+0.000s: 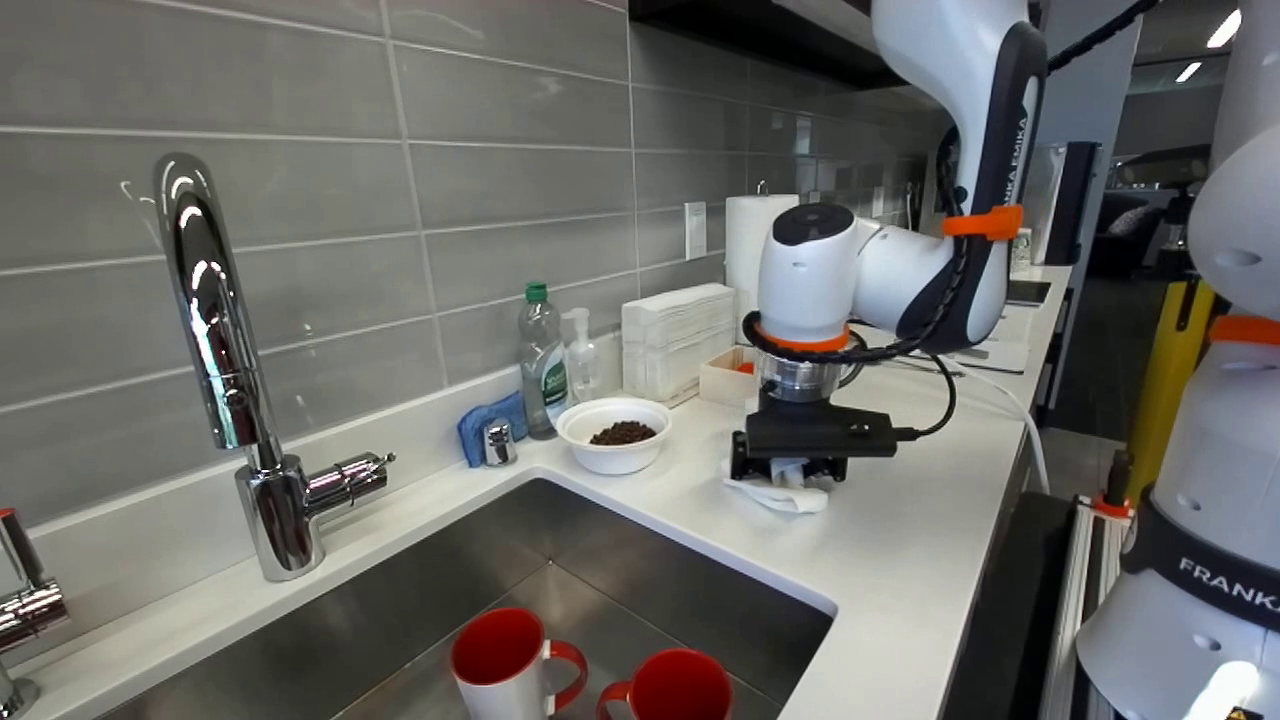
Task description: Move the white plate forward closer to the wall and use the napkin to wipe the counter
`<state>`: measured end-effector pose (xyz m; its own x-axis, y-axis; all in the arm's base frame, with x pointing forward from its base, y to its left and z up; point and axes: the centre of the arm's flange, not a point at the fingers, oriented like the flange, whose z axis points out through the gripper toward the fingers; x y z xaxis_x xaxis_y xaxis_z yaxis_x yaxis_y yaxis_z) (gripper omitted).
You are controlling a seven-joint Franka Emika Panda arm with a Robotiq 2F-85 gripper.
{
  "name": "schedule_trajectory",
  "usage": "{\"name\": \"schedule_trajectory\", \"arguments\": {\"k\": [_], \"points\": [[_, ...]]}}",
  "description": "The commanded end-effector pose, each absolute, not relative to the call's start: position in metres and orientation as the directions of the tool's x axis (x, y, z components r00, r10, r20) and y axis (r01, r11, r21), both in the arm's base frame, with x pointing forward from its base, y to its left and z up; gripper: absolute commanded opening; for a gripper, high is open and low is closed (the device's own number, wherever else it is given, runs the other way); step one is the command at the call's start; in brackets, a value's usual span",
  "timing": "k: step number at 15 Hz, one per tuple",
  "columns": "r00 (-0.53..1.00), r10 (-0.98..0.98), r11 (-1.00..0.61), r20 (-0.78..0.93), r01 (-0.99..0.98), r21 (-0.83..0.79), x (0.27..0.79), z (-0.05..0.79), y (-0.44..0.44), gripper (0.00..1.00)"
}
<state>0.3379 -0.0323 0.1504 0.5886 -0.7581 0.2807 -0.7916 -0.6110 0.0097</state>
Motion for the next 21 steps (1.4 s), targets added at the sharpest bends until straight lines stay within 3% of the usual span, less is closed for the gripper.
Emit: {"name": "schedule_trajectory", "arguments": {"k": [1, 6, 13, 21], "points": [[0.625, -0.739, -0.650, 0.251, -0.760, -0.023, 0.357, 0.154, 0.008, 0.00], [0.632, -0.726, -0.662, 0.270, -0.749, -0.028, 0.375, 0.160, 0.014, 0.00], [0.626, -0.737, -0.642, 0.255, -0.766, 0.025, 0.351, 0.153, -0.014, 0.00], [0.681, -0.699, -0.703, 0.218, -0.711, -0.030, 0.368, 0.161, 0.034, 0.00]]}}
